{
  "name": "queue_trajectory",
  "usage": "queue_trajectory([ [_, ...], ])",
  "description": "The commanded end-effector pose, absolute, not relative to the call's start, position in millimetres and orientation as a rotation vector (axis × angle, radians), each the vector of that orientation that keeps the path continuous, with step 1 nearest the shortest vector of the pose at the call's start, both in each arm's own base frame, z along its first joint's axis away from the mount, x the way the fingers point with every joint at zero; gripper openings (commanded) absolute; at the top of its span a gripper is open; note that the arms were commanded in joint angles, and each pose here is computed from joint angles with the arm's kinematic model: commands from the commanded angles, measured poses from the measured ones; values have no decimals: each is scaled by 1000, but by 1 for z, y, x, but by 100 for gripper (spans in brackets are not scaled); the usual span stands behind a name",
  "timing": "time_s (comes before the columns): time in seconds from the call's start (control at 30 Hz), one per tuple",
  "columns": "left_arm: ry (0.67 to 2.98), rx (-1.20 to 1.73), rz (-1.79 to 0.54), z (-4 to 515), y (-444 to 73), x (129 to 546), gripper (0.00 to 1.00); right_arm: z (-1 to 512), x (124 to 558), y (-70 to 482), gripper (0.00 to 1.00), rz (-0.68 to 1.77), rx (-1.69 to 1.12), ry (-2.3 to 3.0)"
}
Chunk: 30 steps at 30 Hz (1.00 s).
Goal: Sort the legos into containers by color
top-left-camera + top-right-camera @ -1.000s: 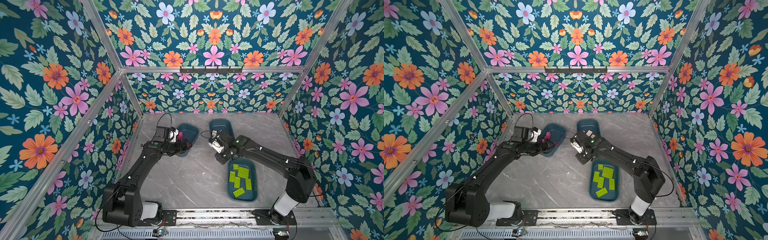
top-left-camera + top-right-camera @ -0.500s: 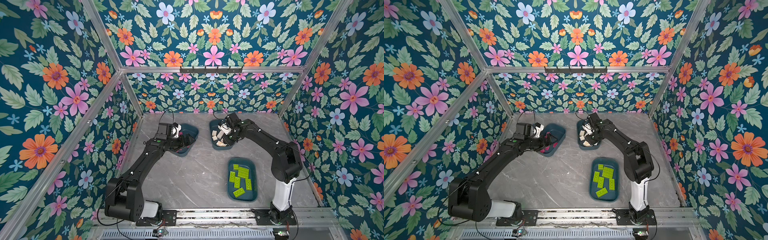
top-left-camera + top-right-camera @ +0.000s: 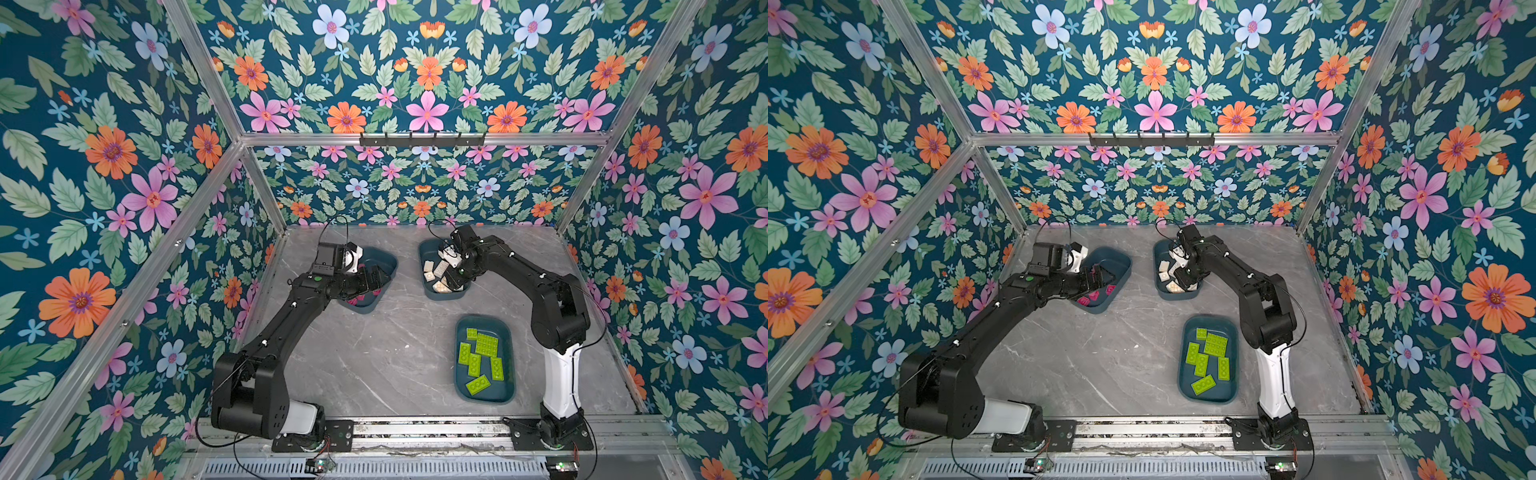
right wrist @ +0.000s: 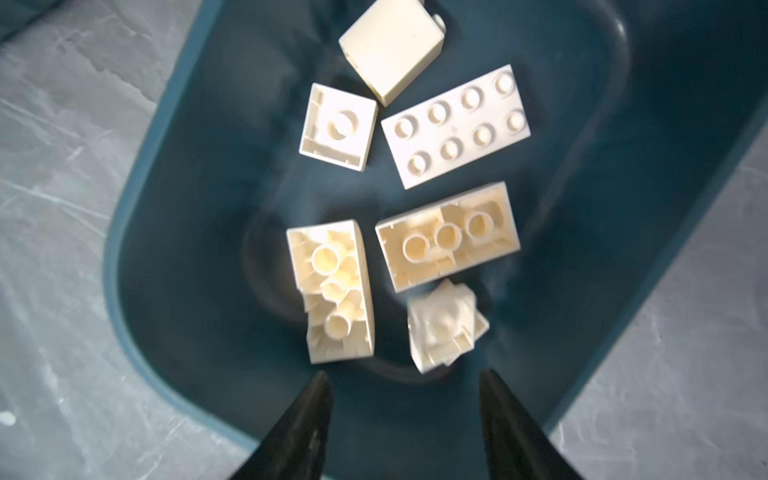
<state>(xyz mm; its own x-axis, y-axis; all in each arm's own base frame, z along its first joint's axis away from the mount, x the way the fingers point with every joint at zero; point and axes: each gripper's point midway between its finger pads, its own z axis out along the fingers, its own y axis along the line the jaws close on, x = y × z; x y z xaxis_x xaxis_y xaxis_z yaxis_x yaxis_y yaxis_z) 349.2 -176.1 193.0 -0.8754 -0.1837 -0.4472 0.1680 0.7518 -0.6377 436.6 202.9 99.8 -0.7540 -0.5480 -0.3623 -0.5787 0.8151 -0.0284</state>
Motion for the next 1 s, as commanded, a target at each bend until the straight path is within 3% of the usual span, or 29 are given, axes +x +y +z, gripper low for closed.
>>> queue_trajectory([
  [0.0,2478,19,-844,193,-163,352,100,123,430,203,60,186,-837,2611],
  [0.23,2465,-2,-480,207,-86,373,100,172,409,181,68,338,-700,2484],
  [0.43,2336,-179,-253,204,-4,402,100,191,404,112,83,330,-378,2359],
  [0.73,2137,-346,47,163,72,410,100,153,393,1,91,79,27,2249],
  [0.97,2065,-383,112,127,84,393,100,129,392,-30,95,-23,172,2098],
])
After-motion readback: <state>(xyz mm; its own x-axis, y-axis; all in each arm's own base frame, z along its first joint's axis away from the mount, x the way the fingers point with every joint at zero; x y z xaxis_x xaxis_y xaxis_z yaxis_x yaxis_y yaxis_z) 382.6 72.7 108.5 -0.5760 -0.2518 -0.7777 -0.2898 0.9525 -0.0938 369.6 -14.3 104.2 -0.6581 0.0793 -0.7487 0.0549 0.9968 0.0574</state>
